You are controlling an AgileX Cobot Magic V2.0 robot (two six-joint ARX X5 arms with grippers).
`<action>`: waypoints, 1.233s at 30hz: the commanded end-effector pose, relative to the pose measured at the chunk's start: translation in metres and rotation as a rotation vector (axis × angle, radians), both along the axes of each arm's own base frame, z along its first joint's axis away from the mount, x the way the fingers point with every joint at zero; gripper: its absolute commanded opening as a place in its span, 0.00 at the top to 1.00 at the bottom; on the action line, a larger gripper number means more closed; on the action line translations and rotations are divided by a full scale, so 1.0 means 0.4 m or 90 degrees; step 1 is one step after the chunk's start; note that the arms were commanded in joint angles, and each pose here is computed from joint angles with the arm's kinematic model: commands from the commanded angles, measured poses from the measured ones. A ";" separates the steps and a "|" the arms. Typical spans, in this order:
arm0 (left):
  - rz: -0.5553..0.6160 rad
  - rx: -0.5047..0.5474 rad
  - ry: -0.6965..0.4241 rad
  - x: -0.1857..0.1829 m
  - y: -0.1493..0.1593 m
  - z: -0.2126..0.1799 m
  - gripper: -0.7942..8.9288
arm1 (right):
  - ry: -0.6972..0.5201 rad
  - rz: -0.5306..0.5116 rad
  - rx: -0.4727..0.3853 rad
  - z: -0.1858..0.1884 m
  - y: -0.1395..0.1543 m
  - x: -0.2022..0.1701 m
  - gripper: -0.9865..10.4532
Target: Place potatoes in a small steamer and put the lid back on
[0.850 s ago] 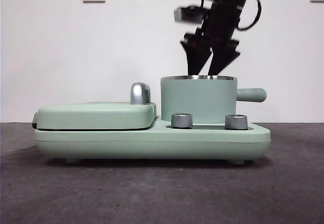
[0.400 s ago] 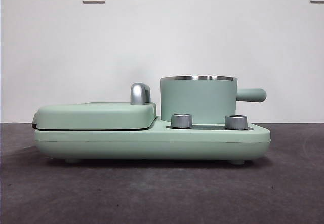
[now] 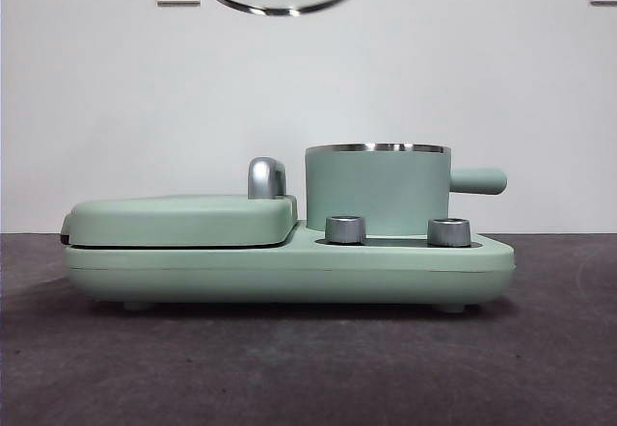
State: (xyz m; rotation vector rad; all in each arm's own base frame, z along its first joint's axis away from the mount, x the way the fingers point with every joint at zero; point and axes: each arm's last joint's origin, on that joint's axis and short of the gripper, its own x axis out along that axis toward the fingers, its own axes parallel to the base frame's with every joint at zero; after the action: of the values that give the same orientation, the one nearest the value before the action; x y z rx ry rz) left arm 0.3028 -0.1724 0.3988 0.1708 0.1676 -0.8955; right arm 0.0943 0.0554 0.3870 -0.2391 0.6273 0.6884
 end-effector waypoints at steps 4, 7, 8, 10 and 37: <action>-0.032 -0.033 -0.016 0.055 -0.086 -0.047 0.91 | -0.012 -0.026 0.032 0.000 -0.038 -0.072 0.71; -0.047 -0.031 -0.013 0.078 -0.128 -0.090 0.91 | -0.002 -0.034 0.023 -0.005 -0.050 -0.093 0.71; -0.052 -0.031 -0.012 0.086 -0.141 -0.105 0.91 | 0.005 -0.035 0.021 -0.008 -0.052 -0.096 0.71; -0.059 -0.027 -0.010 0.100 -0.162 -0.134 0.91 | 0.018 -0.039 0.018 -0.011 -0.054 -0.101 0.71; -0.068 0.037 -0.015 0.185 -0.223 -0.308 0.91 | 0.022 -0.066 0.018 -0.012 -0.056 -0.099 0.71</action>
State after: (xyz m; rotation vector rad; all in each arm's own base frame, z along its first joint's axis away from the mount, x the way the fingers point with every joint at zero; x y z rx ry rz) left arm 0.3742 -0.2573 0.2693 0.2229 0.2266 -0.9897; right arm 0.0541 0.0325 0.3790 -0.1816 0.6706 0.6068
